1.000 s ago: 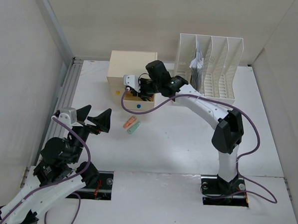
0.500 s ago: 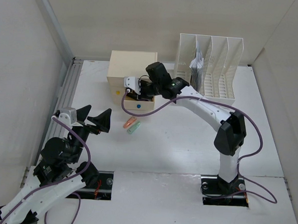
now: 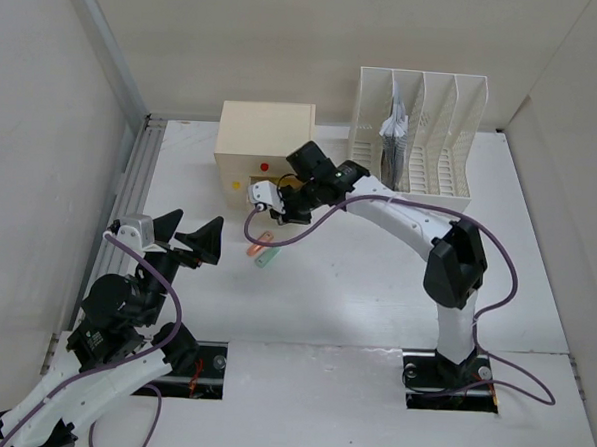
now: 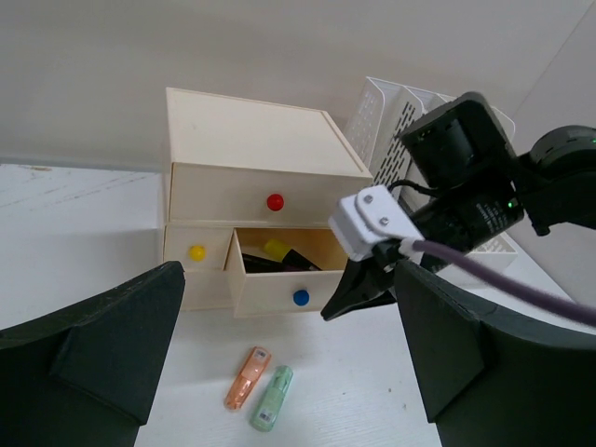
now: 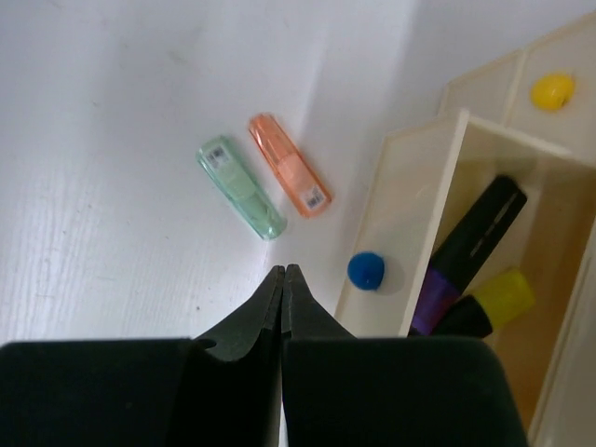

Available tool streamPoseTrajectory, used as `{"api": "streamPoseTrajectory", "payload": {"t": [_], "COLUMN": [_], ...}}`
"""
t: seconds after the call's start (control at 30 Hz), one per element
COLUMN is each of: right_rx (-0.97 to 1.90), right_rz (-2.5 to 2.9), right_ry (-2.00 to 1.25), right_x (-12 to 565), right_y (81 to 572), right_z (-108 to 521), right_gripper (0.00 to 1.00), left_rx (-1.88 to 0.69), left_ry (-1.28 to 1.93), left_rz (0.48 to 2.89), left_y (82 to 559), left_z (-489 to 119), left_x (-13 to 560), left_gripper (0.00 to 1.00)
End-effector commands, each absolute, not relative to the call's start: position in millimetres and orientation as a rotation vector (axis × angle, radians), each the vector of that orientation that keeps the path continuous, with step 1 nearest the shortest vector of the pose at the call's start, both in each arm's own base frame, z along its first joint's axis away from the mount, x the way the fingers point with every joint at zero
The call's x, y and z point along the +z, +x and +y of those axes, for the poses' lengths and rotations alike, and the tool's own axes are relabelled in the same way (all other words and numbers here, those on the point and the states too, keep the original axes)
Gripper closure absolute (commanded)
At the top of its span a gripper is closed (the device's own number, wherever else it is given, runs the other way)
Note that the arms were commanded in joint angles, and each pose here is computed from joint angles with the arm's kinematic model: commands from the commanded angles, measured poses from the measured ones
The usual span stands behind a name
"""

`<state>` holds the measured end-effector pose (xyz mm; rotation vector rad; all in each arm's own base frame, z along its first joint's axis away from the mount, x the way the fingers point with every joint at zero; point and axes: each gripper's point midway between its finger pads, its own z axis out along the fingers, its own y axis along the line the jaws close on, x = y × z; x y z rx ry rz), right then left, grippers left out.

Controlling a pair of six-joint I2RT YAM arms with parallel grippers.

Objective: Organize the desk

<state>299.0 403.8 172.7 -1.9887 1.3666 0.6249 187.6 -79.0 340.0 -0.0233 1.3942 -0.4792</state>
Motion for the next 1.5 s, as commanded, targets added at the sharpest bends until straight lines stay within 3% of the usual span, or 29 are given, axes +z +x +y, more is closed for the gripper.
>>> {"api": "streamPoseTrajectory", "payload": {"t": [0.0, 0.33, 0.73, 0.9, 1.03, 1.1, 1.17, 1.2, 1.3, 1.47], "right_rx": [0.491, 0.062, -0.227, -0.186, 0.283, 0.434, 0.650, 0.733, 0.869, 0.874], "right_rz": [1.437, 1.619, 1.645, 1.641, 1.479, 1.381, 1.226, 1.203, 1.067, 1.093], "right_ry": [-1.928, -1.546, -1.325, -1.356, -1.700, -1.898, -1.979, -2.033, -2.031, -2.014], "right_x": [160.2, 155.0, 164.2, 167.1, 176.2, 177.4, 201.1, 204.6, 229.6, 237.3], "right_y": [319.9, 409.0, 456.8, 450.6, 371.7, 329.3, 290.8, 271.6, 247.9, 237.2], "right_z": [403.0, 395.0, 376.3, 379.4, 412.1, 405.3, 398.8, 385.8, 364.5, 326.5], "right_gripper": [1.00, 1.00, 1.00, 1.00, 1.00, 0.93, 0.75, 0.57, 0.20, 0.12], "left_rx": [-0.493, -0.493, -0.493, -0.493, -0.493, -0.484, -0.489, -0.491, -0.508, -0.584], "left_ry": [-0.048, -0.048, -0.048, -0.048, -0.048, -0.040, -0.044, -0.029, 0.003, 0.078], "left_rz": [1.361, 1.361, 1.361, 1.361, 1.361, 1.376, 1.369, 1.378, 1.385, 1.465], "left_y": [187.8, 187.8, 187.8, 187.8, 187.8, 190.4, 190.3, 191.5, 193.5, 206.6], "left_z": [-77.2, -77.2, -77.2, -77.2, -77.2, -79.9, -79.8, -83.9, -93.4, -133.5], "left_x": [348.9, 348.9, 348.9, 348.9, 348.9, 343.5, 345.6, 343.8, 338.7, 323.8], "left_gripper": [0.06, 0.06, 0.06, 0.06, 0.06, 0.06, 0.06, 0.06, 0.06, 0.03]}}
